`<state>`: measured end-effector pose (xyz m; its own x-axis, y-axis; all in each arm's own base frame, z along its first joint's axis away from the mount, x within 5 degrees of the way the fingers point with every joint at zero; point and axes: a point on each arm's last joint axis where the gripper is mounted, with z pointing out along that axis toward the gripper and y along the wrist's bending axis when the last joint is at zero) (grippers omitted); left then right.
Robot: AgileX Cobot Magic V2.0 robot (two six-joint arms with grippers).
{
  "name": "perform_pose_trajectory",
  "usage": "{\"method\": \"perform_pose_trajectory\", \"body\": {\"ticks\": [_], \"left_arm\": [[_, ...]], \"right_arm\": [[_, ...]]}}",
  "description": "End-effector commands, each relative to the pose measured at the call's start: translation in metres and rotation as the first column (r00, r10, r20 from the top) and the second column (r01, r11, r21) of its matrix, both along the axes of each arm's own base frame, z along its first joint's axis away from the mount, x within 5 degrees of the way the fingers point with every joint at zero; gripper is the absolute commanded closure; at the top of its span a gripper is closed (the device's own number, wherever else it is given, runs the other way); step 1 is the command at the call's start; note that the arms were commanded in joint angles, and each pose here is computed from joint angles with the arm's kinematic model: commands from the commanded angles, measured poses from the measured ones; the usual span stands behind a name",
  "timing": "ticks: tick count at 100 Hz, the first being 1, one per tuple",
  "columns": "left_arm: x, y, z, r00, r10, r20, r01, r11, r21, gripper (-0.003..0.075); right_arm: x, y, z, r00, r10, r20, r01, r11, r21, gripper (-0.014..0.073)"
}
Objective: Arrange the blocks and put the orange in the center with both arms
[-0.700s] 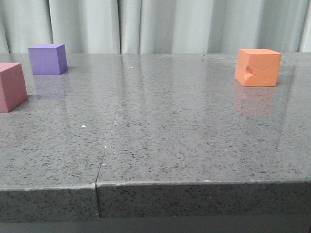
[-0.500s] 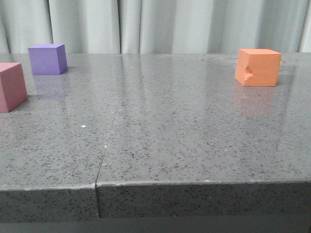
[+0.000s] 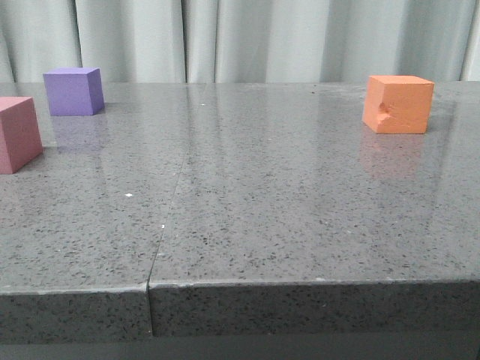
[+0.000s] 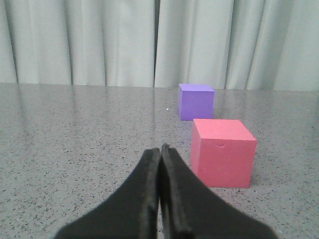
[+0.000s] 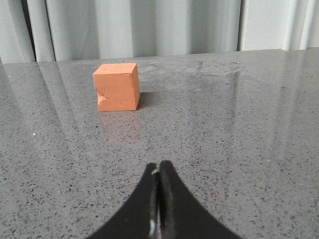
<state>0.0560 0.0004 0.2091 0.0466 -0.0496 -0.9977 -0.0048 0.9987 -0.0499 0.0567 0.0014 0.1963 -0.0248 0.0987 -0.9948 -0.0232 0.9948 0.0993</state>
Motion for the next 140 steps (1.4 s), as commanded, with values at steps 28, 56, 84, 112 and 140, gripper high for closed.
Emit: {"method": "perform_pose_trajectory", "body": {"ticks": [28,56,84,112,140], "left_arm": [[-0.001,0.0,-0.005,0.998,0.0,0.07,0.001,1.0,-0.008,0.0741],[-0.001,0.0,-0.005,0.998,0.0,0.07,0.001,1.0,-0.008,0.0741],[-0.001,0.0,-0.005,0.998,0.0,0.07,0.001,1.0,-0.008,0.0741],[-0.001,0.0,-0.005,0.998,0.0,0.07,0.001,1.0,-0.008,0.0741],[-0.001,0.0,-0.005,0.998,0.0,0.07,0.001,1.0,-0.008,0.0741]], "right_arm": [[-0.003,0.0,0.016,0.99,-0.007,0.143,0.009,1.0,-0.016,0.0662],[-0.005,-0.001,0.029,0.965,-0.009,0.264,0.009,1.0,0.0,0.0662],[-0.005,-0.001,0.057,0.974,-0.008,0.226,0.009,1.0,-0.001,0.0662],[0.011,0.0,0.085,0.998,-0.008,0.061,0.008,1.0,-0.005,0.0662],[0.039,0.0,0.113,0.987,-0.008,-0.159,0.006,1.0,-0.011,0.0662]]}}
